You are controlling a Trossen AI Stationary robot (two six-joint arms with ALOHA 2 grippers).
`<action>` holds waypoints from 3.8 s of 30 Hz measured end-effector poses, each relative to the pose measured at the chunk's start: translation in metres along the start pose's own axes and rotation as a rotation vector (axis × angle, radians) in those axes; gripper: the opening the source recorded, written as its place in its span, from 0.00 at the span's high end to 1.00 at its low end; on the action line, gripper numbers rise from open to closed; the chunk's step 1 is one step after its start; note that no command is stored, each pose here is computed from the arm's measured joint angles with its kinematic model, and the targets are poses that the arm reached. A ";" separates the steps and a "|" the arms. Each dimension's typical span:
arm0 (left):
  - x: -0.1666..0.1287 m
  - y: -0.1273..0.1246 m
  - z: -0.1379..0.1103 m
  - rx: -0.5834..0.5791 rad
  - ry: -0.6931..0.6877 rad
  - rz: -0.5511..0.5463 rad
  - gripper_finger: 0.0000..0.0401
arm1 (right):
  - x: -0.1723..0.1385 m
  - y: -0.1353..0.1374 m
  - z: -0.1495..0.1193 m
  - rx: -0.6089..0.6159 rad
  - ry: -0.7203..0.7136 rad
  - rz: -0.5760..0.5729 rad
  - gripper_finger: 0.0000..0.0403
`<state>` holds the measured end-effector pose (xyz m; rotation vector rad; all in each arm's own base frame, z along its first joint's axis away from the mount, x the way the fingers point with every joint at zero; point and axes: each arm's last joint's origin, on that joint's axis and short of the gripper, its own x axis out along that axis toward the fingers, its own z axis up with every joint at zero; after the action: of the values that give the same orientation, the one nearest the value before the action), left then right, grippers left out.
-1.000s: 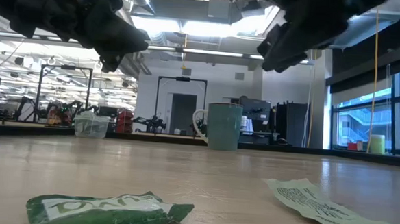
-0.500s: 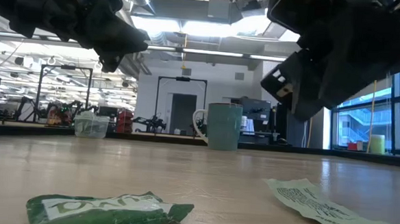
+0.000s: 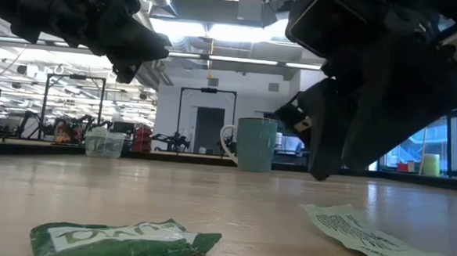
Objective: Pick and place Stevia / Truvia into bins
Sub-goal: Put the stevia packet into the transparent bin
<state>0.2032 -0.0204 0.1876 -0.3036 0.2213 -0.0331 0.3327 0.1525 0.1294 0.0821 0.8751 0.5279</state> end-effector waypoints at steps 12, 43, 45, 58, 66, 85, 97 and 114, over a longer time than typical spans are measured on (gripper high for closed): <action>0.000 0.000 -0.001 -0.010 0.009 0.002 0.81 | 0.021 0.002 0.002 -0.016 0.112 0.028 0.70; 0.000 0.000 -0.002 -0.028 0.016 0.004 0.81 | 0.031 0.002 -0.011 -0.121 0.194 -0.077 0.90; 0.000 0.000 -0.002 -0.028 0.018 0.005 0.81 | 0.031 0.002 -0.011 -0.128 0.195 -0.079 0.96; 0.000 0.001 -0.002 -0.034 0.013 0.030 0.81 | 0.011 -0.006 0.000 -0.193 0.157 -0.283 1.00; 0.000 0.002 0.000 -0.077 -0.018 0.055 0.81 | -0.014 -0.002 0.032 -0.294 0.104 -0.532 1.00; 0.000 0.002 0.011 -0.127 -0.168 0.128 0.62 | -0.059 -0.042 0.106 -0.498 0.030 -1.282 1.00; -0.001 0.004 0.012 -0.014 -0.182 0.213 0.59 | -0.072 -0.069 0.118 -0.464 -0.068 -1.280 1.00; -0.001 0.005 0.014 0.033 -0.199 0.242 0.60 | -0.077 -0.069 0.129 -0.457 -0.228 -1.227 1.00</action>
<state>0.2049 -0.0117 0.1990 -0.2435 0.0583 0.2315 0.4170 0.0748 0.2479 -0.7609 0.4292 -0.4433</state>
